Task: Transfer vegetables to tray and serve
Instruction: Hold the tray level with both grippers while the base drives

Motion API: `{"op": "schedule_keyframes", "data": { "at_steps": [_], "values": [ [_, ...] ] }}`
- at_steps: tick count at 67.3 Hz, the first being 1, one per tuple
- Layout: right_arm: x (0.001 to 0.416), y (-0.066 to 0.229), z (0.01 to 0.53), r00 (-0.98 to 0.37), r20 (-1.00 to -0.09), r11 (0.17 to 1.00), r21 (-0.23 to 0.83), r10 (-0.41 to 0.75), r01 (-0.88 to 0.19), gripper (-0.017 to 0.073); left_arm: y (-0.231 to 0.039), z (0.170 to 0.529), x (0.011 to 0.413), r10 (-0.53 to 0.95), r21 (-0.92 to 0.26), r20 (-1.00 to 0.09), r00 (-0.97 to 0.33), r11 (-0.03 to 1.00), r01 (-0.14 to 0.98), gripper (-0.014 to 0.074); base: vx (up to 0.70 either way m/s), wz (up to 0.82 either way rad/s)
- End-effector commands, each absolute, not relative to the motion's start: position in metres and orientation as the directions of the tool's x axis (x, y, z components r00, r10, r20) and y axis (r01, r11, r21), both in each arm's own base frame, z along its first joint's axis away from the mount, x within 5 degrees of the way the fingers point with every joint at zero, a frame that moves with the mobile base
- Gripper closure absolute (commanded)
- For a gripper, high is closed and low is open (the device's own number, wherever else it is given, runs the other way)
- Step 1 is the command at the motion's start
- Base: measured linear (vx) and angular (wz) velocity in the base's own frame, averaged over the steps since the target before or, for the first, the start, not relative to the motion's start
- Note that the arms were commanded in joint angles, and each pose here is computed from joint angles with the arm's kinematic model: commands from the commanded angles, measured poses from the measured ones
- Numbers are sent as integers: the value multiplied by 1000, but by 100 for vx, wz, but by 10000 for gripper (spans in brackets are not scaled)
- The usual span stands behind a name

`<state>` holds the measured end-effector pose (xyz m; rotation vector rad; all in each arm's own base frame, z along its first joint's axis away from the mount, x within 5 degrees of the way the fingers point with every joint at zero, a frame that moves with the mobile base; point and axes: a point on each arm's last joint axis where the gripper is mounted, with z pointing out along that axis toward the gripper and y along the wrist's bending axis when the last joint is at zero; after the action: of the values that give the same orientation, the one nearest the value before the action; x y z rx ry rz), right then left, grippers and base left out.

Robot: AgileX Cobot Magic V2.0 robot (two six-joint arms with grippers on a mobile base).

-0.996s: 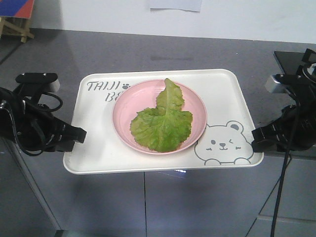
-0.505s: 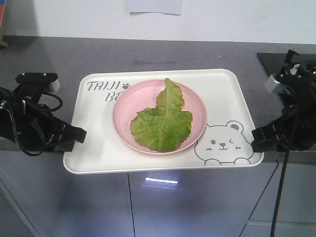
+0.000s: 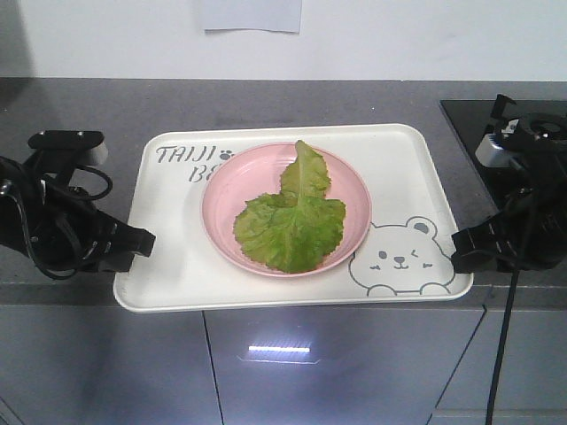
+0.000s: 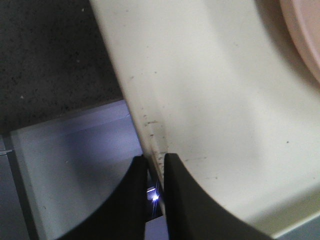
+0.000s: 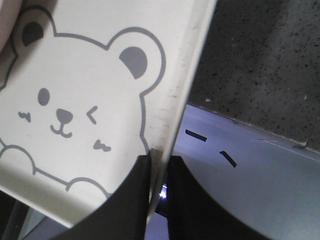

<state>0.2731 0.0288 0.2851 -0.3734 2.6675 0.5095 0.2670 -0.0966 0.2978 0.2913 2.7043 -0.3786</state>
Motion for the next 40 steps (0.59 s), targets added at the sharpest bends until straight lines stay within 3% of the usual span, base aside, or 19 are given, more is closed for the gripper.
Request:
{"op": "schedule_keyframes", "data": {
  "at_steps": [1, 40],
  "values": [
    [270, 35, 305, -846, -506, 871, 324, -170, -369, 564, -102, 321, 266, 118, -263, -515, -849, 921, 288, 600, 10, -7],
    [270, 35, 305, -846, -506, 871, 324, -170, -369, 564, -102, 321, 266, 118, -263, -515, -849, 921, 288, 600, 10, -2]
  ]
}}
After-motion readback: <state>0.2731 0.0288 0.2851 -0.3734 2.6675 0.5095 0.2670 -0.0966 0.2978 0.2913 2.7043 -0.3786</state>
